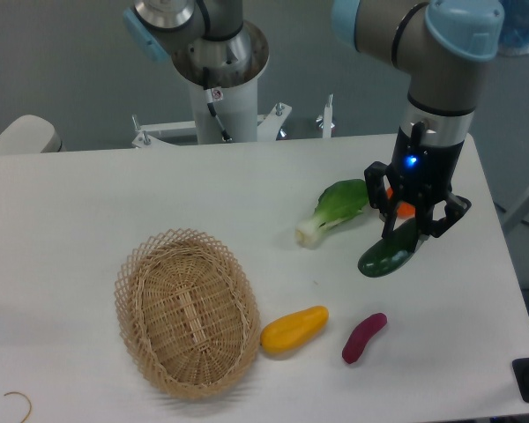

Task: Place the cucumber in the basket
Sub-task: 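Grasp the green cucumber with the gripper and lift it off the table, then carry the held cucumber over the wicker basket, then lower the cucumber into the basket and open the gripper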

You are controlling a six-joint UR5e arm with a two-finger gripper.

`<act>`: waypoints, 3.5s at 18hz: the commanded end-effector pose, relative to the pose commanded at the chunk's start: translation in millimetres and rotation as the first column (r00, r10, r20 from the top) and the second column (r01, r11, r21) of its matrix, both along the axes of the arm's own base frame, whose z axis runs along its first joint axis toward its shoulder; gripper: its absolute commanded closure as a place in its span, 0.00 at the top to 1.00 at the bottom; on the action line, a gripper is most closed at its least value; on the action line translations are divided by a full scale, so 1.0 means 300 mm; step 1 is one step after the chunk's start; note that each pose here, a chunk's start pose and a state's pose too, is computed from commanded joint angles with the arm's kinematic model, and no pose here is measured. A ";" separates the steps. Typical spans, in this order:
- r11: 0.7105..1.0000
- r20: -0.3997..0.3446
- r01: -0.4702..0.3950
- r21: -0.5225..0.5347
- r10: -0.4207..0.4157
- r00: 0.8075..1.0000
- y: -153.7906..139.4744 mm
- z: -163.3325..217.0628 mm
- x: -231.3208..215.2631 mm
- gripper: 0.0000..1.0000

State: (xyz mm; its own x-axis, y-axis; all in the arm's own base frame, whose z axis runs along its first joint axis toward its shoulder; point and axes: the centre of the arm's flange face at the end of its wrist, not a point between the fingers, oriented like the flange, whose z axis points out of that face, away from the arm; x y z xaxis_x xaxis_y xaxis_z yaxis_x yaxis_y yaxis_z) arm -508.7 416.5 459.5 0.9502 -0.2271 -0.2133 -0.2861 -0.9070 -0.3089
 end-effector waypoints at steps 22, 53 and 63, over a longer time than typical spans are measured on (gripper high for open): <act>0.943 0.114 -0.298 -0.145 0.315 0.942 0.363 -0.160 0.535 0.14; 0.838 0.048 -0.524 -0.153 0.536 0.843 0.675 -0.564 0.938 1.00; 0.920 -0.086 -0.393 -0.002 0.391 0.916 0.654 -0.203 0.695 1.00</act>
State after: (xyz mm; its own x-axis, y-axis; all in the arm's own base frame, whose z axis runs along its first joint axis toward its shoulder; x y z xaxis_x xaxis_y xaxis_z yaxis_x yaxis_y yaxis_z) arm -300.1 612.6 398.6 0.9432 0.1550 -0.2938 0.0697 -0.9571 -0.2813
